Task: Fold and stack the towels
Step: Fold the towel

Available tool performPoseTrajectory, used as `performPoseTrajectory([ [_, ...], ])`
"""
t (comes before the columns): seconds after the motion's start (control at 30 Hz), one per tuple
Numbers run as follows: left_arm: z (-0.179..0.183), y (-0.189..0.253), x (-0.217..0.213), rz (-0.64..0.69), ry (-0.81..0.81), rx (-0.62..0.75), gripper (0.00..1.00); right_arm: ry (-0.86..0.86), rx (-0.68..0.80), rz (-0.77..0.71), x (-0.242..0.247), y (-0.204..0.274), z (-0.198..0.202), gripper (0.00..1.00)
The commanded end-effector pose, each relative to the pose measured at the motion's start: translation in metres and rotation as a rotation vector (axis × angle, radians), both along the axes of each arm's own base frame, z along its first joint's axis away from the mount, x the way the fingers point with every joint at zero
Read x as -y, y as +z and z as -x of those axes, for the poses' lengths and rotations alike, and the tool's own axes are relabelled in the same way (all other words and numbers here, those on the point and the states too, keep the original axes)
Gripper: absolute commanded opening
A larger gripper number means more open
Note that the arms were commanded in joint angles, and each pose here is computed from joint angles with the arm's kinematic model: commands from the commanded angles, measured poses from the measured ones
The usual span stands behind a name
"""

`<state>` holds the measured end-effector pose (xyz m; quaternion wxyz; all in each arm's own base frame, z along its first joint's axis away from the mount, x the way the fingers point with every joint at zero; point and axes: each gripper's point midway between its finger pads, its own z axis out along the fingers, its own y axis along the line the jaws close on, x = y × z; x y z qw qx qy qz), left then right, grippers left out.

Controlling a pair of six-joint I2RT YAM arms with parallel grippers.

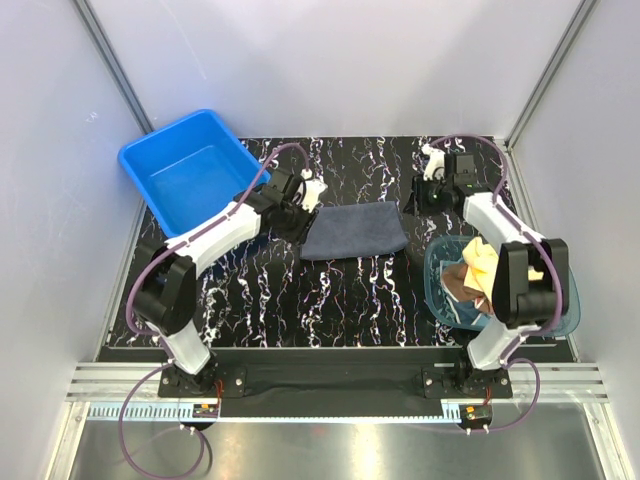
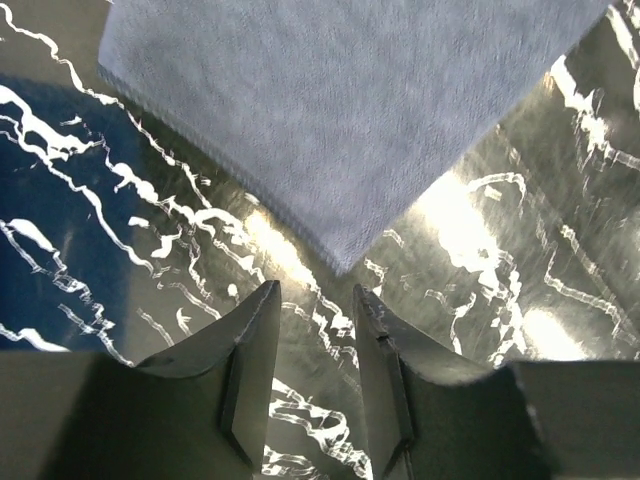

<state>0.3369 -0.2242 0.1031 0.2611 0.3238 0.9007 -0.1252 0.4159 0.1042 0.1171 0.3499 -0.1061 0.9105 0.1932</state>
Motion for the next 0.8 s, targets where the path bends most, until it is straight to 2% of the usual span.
performPoseTrajectory([
  [0.0,-0.009,-0.002,0.017,0.103,0.058,0.028,0.4,-0.06,-0.132,-0.033,-0.005,-0.021,-0.005,0.36],
  [0.13,-0.012,-0.022,0.022,0.13,0.143,-0.011,0.39,-0.074,-0.214,-0.054,-0.009,-0.053,-0.013,0.29],
  [0.23,-0.019,-0.036,0.013,0.088,0.226,-0.02,0.37,-0.109,-0.259,-0.066,-0.011,-0.069,-0.014,0.26],
  [0.33,-0.021,-0.049,-0.008,-0.012,0.323,-0.024,0.38,-0.162,-0.298,-0.032,-0.003,-0.071,-0.006,0.25],
  [0.47,-0.023,-0.055,-0.046,-0.192,0.482,-0.002,0.37,-0.221,-0.336,-0.075,-0.004,-0.066,0.017,0.27],
  [0.5,-0.024,-0.052,-0.049,-0.202,0.502,0.002,0.37,-0.219,-0.312,-0.094,-0.007,-0.057,0.018,0.27],
  [0.6,-0.024,-0.03,-0.042,-0.122,0.524,0.028,0.38,-0.201,-0.326,-0.137,-0.013,-0.054,0.03,0.27],
  [0.7,-0.024,0.001,-0.03,0.005,0.532,0.075,0.46,-0.22,-0.353,-0.098,-0.007,-0.059,0.035,0.27],
  [0.77,-0.023,0.011,-0.016,0.102,0.523,0.058,0.48,-0.235,-0.361,-0.088,-0.005,-0.058,0.034,0.27],
])
